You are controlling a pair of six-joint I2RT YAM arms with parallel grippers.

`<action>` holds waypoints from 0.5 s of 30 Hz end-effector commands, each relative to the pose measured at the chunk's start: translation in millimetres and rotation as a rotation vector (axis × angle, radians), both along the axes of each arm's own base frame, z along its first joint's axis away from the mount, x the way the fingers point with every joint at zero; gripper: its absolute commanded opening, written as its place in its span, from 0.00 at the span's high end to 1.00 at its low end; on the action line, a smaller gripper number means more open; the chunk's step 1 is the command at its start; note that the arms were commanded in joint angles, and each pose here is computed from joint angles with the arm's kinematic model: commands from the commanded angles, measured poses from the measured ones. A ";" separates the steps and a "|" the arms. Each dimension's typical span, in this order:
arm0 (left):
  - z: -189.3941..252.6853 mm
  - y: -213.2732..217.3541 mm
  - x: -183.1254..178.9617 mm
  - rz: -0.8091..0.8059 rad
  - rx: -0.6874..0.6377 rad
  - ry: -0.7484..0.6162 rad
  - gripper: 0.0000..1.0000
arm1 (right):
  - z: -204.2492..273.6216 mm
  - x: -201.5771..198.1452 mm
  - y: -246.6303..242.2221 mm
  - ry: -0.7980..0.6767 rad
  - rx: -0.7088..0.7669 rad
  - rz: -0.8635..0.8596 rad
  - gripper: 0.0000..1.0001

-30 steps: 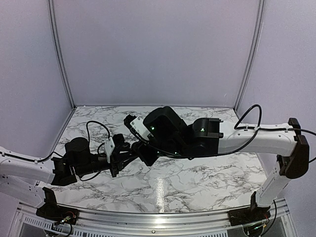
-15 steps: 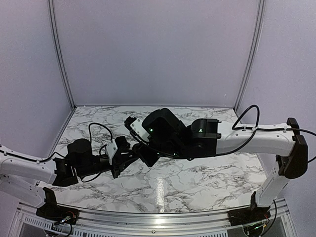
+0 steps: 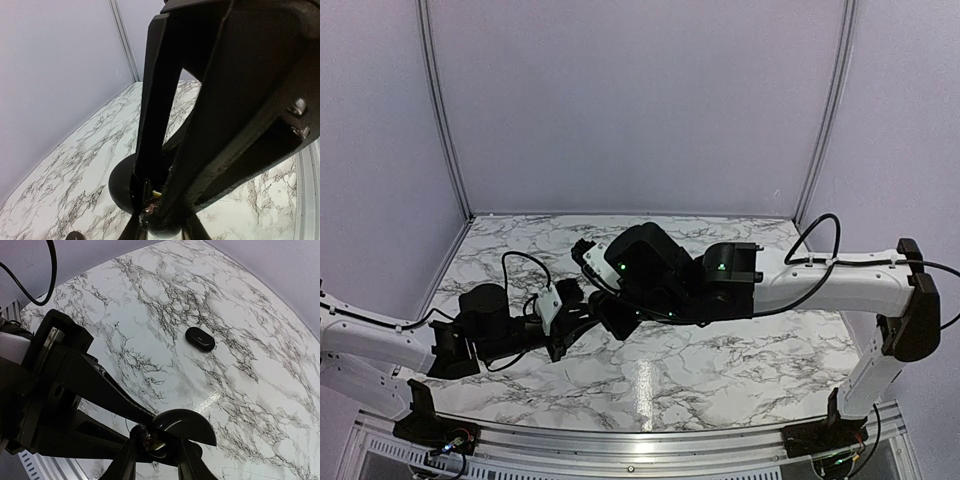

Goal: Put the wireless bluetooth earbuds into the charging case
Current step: Adjust the right earbud in the right side groove of the charging case.

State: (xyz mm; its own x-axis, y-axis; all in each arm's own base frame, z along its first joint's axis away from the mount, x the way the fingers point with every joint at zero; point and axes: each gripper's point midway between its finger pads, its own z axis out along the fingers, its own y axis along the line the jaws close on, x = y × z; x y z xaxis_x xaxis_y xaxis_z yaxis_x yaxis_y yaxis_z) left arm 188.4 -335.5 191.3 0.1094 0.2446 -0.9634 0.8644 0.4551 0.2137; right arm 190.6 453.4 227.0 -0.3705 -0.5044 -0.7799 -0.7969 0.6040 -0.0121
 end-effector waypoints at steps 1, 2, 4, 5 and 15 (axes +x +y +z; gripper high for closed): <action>28.2 -9.4 -2.8 -0.021 -0.066 -0.057 1.00 | 10.8 8.3 5.3 0.003 0.059 -0.029 0.70; 27.9 -8.6 -2.0 -0.015 -0.064 -0.058 1.00 | 11.6 8.0 5.1 0.005 0.063 -0.028 0.69; 27.6 -8.4 -1.6 -0.012 -0.062 -0.060 1.00 | 17.2 7.0 5.1 0.007 0.081 -0.026 0.68; 27.7 -8.2 -1.3 -0.011 -0.062 -0.060 1.00 | 19.4 6.2 5.7 0.009 0.089 -0.021 0.67; 30.2 -9.4 -3.2 -0.022 -0.065 -0.064 1.00 | 26.2 7.2 6.6 0.003 0.113 -0.026 0.60</action>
State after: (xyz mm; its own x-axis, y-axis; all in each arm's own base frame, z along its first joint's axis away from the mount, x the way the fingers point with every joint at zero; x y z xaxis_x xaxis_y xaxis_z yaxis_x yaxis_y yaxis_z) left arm 189.7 -335.6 194.8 0.1245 0.2430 -0.9620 0.8544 0.4668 0.2285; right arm 189.8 456.4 228.9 -0.3932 -0.4793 -0.7846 -0.7947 0.6063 0.0279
